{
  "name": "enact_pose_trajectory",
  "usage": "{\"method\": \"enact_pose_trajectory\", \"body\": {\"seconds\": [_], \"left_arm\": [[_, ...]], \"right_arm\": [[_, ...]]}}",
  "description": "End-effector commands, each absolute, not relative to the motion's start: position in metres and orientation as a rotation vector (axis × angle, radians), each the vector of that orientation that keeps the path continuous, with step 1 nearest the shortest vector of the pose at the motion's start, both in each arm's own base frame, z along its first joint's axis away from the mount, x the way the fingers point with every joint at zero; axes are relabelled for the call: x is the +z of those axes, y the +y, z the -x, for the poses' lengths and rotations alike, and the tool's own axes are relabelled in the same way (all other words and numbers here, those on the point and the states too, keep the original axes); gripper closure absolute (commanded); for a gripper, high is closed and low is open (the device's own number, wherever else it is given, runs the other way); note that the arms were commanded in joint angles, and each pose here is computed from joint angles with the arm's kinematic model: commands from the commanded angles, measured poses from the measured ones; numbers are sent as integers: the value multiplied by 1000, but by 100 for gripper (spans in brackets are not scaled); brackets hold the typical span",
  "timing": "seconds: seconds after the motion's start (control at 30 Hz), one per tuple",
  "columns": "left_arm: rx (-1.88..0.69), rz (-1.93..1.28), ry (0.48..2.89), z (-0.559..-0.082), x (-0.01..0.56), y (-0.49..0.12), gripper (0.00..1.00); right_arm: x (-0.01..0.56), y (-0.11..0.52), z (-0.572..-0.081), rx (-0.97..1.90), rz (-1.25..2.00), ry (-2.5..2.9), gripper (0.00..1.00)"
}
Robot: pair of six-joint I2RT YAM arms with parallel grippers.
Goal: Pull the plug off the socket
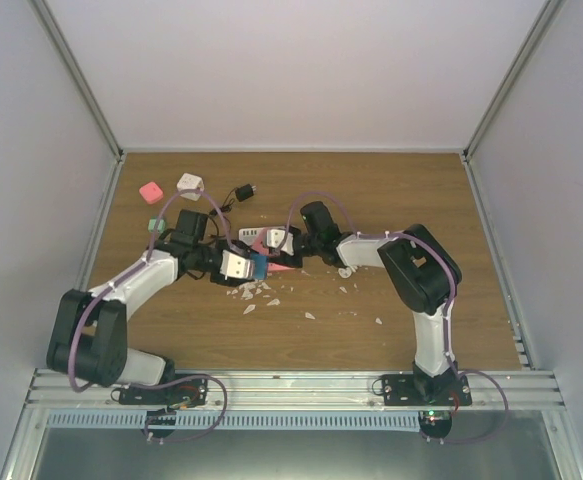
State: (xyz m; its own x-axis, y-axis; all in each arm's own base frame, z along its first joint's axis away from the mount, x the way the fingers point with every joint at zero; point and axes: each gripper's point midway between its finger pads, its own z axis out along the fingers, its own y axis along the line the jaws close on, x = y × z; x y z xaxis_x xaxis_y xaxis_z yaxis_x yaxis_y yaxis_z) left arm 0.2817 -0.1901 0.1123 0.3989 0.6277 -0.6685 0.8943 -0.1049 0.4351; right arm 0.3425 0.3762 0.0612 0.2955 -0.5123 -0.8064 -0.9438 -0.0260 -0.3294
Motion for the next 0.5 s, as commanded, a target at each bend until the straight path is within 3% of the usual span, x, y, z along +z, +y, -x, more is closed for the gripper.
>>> {"method": "enact_pose_trajectory", "body": {"seconds": [0.0,0.47], "left_arm": [[-397,-1804,1114,-270,141,-209,62],[-482,-1763,1303,-283,136,-189,62]], "right_arm": [[-41,324,-335,461,1739,1788,52],[-24,326,-322,527,1755,1736,48]]}}
